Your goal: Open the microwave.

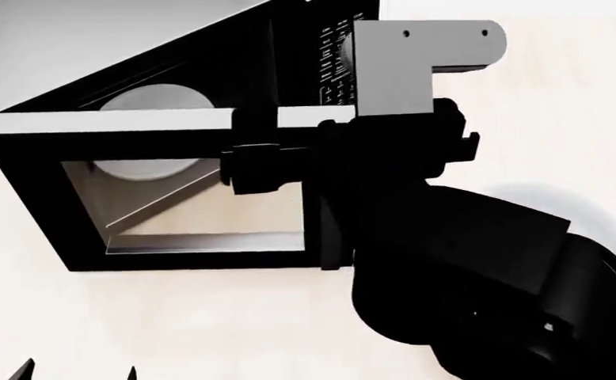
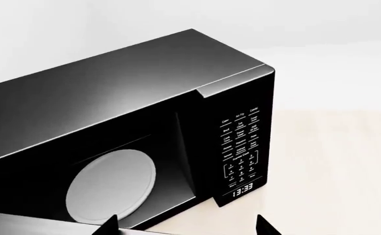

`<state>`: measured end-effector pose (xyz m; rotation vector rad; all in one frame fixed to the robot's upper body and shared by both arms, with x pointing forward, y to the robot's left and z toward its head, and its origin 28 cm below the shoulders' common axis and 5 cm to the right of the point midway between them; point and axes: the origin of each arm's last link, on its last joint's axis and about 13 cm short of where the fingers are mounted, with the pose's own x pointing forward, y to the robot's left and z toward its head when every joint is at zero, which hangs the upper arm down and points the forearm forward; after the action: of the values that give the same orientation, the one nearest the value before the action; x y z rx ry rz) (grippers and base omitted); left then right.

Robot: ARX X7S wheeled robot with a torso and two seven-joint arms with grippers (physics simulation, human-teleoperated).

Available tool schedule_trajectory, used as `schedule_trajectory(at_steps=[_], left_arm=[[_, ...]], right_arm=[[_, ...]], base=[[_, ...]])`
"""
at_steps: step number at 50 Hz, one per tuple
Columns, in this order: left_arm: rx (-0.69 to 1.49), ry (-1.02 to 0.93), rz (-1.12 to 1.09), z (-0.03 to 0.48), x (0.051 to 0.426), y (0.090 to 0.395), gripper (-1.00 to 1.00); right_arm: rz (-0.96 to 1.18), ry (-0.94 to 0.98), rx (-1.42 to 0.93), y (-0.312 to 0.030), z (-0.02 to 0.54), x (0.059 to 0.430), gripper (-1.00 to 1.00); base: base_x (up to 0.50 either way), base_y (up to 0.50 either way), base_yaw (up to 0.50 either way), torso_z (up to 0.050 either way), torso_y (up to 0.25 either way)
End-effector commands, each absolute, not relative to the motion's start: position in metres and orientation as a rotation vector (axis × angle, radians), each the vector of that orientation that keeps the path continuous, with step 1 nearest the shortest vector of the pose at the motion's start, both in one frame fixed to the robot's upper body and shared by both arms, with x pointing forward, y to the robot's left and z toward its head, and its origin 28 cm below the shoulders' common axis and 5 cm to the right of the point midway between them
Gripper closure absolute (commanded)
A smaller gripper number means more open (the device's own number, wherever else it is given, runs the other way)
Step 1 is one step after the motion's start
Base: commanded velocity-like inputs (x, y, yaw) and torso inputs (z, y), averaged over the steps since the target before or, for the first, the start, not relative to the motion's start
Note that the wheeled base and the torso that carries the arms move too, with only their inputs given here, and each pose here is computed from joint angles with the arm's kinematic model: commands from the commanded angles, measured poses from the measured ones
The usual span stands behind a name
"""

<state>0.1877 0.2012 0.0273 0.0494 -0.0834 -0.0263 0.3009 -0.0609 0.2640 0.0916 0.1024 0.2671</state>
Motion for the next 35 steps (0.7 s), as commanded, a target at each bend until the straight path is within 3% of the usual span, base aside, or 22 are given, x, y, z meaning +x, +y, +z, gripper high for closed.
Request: schedule_trajectory(at_steps=[1,35], left_arm=[[0.051,-0.083,-0.027,0.027,0.188,0.201,-1.0],[0.055,-0.081,-0.029,0.026,0.188,0.201,-1.0]], right_arm=[[0.31,0.276,0.074,-0.058,0.223,0.29,-1.0],[0.358,0.29,0.113,-0.065,0.193,0.266,-1.0]], base=[[0.0,0.0,0.0,0.0,0.0],[0.0,0.0,0.0,-0.001,-0.005]])
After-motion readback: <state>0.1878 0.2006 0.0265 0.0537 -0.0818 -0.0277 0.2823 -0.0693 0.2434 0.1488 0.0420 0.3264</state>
